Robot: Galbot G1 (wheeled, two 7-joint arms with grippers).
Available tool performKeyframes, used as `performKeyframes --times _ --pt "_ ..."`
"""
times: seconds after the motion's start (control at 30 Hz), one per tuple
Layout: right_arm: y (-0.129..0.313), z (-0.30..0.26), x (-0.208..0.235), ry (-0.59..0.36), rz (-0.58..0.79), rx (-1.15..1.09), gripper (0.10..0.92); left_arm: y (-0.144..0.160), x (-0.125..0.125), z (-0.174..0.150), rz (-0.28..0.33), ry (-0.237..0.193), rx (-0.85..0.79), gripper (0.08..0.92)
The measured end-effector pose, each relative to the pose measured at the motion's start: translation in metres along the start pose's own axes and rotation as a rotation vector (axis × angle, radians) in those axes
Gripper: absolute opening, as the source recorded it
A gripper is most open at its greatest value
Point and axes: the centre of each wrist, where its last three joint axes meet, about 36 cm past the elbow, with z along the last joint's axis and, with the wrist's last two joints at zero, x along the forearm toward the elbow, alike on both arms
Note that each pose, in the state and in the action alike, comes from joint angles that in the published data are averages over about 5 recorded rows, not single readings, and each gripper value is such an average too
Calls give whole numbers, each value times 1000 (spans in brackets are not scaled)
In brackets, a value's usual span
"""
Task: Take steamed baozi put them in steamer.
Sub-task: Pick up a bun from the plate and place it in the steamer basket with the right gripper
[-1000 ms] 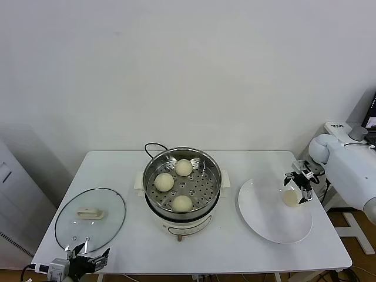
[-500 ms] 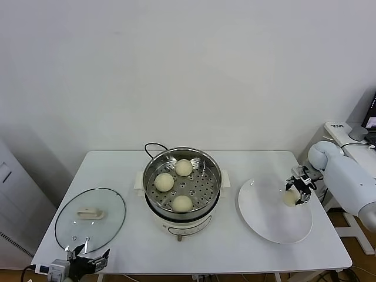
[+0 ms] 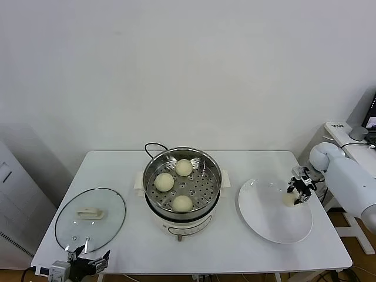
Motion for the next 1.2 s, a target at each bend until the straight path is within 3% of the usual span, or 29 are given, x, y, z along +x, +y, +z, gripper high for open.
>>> performKeyframes --times 0.33,0.7,1.2 --pt "-19 -19 88 -51 65 -51 475 0 3 -1 -9 -4 -3 823" --pt "-44 -98 179 -171 135 -75 475 -2 4 -1 -6 -7 -2 823" --pt "-60 -224 213 -309 145 -156 475 -3 4 -1 1 -11 -7 823"
